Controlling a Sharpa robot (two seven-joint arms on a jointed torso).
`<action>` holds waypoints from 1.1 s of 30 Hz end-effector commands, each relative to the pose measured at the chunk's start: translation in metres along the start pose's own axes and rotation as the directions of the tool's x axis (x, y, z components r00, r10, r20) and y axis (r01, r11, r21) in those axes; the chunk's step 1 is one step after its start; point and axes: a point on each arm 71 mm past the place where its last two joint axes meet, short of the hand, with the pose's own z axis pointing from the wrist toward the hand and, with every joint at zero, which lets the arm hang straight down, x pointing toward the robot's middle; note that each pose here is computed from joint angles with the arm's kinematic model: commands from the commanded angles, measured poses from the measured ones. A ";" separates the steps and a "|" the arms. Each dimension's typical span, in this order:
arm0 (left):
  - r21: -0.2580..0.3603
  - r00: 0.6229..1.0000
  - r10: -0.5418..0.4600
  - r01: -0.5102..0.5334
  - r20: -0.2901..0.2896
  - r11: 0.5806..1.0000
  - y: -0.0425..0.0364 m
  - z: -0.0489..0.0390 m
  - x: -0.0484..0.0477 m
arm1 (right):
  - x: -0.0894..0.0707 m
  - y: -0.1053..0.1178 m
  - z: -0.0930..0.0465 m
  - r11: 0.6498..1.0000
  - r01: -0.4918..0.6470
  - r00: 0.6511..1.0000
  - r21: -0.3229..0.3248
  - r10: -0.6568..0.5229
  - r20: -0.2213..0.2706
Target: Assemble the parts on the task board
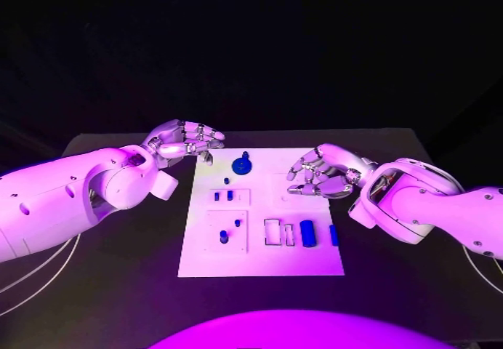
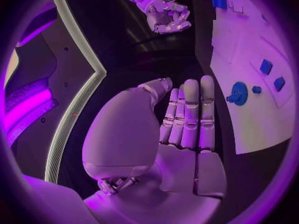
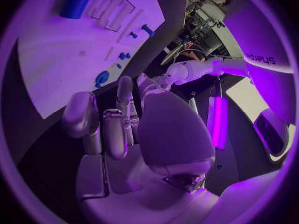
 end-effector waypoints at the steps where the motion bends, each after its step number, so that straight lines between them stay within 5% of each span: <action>1: 0.014 1.000 -0.011 0.011 -0.012 1.000 -0.0012 -0.0003 0.0016 | -0.001 -0.017 -0.013 0.983 -0.077 0.997 0.164 0.081 -0.017; 8: 0.027 1.000 -0.013 0.014 -0.015 1.000 -0.0006 -0.0015 0.0015 | -0.006 -0.040 -0.037 0.946 -0.083 0.996 0.312 0.087 0.001; 16: 0.027 1.000 -0.015 0.015 -0.012 1.000 0.0009 -0.0030 0.0015 | 0.014 -0.054 -0.048 0.901 -0.029 0.996 0.432 0.062 -0.063; 33: 0.024 1.000 -0.018 0.018 -0.018 1.000 0.0015 -0.0036 0.0022 | 0.057 -0.049 -0.038 0.874 0.032 0.981 0.484 0.066 -0.184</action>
